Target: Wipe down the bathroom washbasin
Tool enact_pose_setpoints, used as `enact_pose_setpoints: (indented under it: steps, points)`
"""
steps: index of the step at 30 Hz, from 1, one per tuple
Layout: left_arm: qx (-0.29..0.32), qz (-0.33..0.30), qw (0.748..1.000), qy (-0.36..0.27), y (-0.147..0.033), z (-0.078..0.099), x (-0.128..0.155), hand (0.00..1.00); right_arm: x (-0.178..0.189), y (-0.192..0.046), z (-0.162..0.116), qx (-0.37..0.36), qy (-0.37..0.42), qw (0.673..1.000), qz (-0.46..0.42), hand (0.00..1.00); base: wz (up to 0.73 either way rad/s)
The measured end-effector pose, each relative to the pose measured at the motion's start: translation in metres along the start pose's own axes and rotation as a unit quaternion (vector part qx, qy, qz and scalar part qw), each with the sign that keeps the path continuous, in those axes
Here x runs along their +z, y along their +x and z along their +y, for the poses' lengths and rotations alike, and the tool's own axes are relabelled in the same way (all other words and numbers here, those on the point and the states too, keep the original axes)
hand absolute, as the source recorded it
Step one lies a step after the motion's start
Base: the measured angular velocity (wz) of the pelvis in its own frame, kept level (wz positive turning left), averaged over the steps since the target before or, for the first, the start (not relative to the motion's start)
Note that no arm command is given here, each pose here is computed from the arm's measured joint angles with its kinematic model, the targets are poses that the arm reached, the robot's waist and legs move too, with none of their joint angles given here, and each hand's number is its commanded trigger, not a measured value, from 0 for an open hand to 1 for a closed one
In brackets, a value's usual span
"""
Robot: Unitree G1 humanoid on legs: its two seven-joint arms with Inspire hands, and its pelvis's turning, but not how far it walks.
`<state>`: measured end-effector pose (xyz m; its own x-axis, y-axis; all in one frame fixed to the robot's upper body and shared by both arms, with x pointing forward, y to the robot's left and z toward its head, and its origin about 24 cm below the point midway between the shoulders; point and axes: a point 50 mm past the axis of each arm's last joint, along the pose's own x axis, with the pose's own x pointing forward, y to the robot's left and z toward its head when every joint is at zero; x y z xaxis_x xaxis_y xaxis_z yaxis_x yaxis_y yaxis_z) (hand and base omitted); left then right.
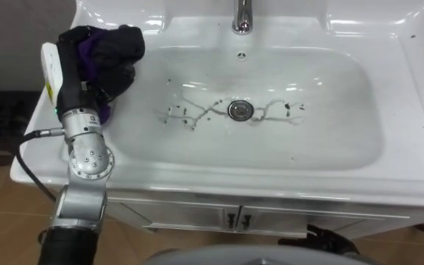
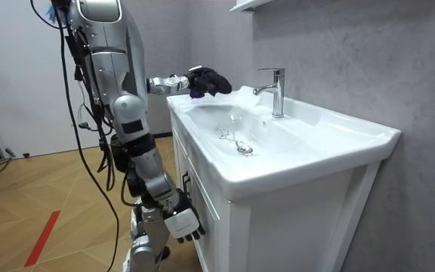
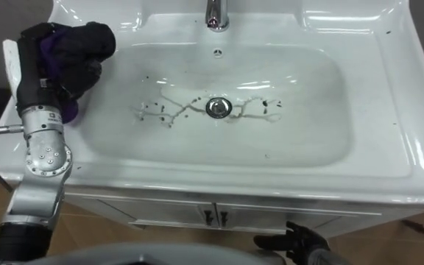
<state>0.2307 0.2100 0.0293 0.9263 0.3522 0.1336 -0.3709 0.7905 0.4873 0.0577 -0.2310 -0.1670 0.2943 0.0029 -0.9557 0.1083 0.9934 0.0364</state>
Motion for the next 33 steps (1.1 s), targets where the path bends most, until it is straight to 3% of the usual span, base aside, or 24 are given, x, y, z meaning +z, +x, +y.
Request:
enact_pose_setpoints:
  steps: [9,16,23,33]
  points:
    - [-0.033,0.014,0.999,0.013,-0.003,-0.003,-0.007,1.00,0.000,0.000,0.000,0.003,0.002,1.000,-0.001,0.00,0.00]
    - [-0.087,0.056,0.993,0.051,-0.009,-0.017,-0.027,1.00,0.004,0.000,0.000,0.003,0.013,1.000,-0.005,0.00,-0.02]
    - [-0.097,0.061,0.992,0.055,-0.009,-0.018,-0.028,1.00,0.006,0.001,0.001,0.005,0.013,1.000,-0.008,0.00,-0.08]
    - [-0.149,0.089,0.981,0.088,-0.017,-0.036,-0.042,1.00,0.007,0.001,0.002,0.007,0.029,1.000,-0.008,0.00,0.00]
